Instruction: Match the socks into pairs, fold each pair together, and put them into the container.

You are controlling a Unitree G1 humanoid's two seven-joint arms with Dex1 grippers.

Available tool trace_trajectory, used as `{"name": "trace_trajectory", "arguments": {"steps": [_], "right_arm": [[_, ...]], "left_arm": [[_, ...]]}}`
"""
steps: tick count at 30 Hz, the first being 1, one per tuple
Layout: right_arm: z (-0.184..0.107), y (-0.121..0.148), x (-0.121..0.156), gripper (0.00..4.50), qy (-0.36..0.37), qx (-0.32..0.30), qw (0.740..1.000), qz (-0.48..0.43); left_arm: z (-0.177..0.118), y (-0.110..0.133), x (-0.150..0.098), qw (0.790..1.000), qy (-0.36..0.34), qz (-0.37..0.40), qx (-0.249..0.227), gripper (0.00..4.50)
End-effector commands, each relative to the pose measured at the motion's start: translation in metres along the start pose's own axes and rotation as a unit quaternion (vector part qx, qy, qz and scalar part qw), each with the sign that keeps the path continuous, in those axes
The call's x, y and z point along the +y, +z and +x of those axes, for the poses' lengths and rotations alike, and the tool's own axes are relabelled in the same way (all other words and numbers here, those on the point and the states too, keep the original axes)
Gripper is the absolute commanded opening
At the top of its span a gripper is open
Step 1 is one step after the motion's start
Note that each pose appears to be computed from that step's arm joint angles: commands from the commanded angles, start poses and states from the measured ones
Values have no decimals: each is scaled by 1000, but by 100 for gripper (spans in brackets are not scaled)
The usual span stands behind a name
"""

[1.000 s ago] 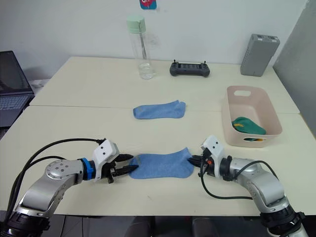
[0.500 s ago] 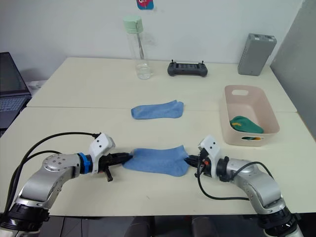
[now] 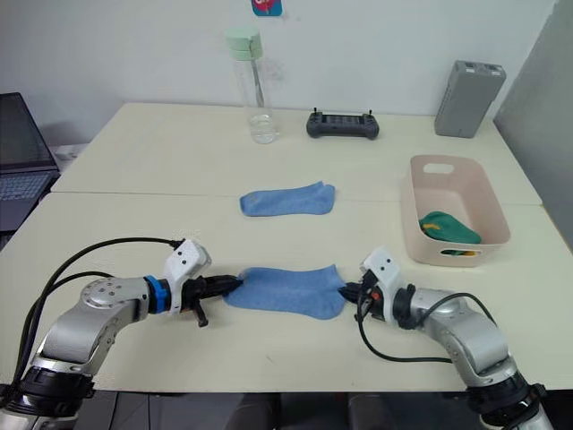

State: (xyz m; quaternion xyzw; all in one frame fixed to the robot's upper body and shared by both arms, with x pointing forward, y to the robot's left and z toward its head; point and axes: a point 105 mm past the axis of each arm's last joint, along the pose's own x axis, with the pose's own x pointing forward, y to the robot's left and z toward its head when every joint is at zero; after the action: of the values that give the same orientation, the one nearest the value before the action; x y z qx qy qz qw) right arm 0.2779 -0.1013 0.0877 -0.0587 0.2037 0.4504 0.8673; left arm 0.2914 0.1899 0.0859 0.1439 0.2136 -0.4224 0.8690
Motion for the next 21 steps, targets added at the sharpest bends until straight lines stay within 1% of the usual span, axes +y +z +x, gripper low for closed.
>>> {"name": "trace_trajectory", "arguments": {"steps": [1, 6, 7, 8, 11, 15, 17, 18, 19, 21], "right_arm": [[-8, 12, -9, 0, -5, -12, 1000, -14], [-8, 13, -11, 0, 0, -10, 1000, -13], [-8, 13, -11, 46, -1, -11, 1000, -12], [-10, 13, -11, 68, 1, -12, 1000, -13], [-15, 20, -16, 163, -9, -24, 999, -28], [-26, 33, -22, 315, -19, -42, 997, -60], [-26, 44, -22, 390, -21, -55, 995, -86], [-24, 51, -21, 419, -17, -68, 993, -93], [-21, 57, -17, 444, -10, -82, 992, -98], [-13, 68, -11, 444, 4, -105, 989, -100]], "left_arm": [[5, 3, -11, 1000, -19, 3, -5, 3], [6, 3, -11, 1000, -15, 3, -7, 3], [5, 4, -11, 1000, -13, 2, -10, 0], [4, 4, -10, 1000, -12, -1, -13, 22], [-2, 6, -7, 1000, -2, -6, -22, 93], [-17, 13, 7, 999, 26, -13, -44, 223], [-23, 22, 15, 997, 38, -13, -67, 288], [-26, 30, 18, 996, 42, 1, -82, 315], [-27, 37, 21, 994, 43, 18, -94, 318], [-25, 51, 20, 992, 36, 43, -117, 318]]}}
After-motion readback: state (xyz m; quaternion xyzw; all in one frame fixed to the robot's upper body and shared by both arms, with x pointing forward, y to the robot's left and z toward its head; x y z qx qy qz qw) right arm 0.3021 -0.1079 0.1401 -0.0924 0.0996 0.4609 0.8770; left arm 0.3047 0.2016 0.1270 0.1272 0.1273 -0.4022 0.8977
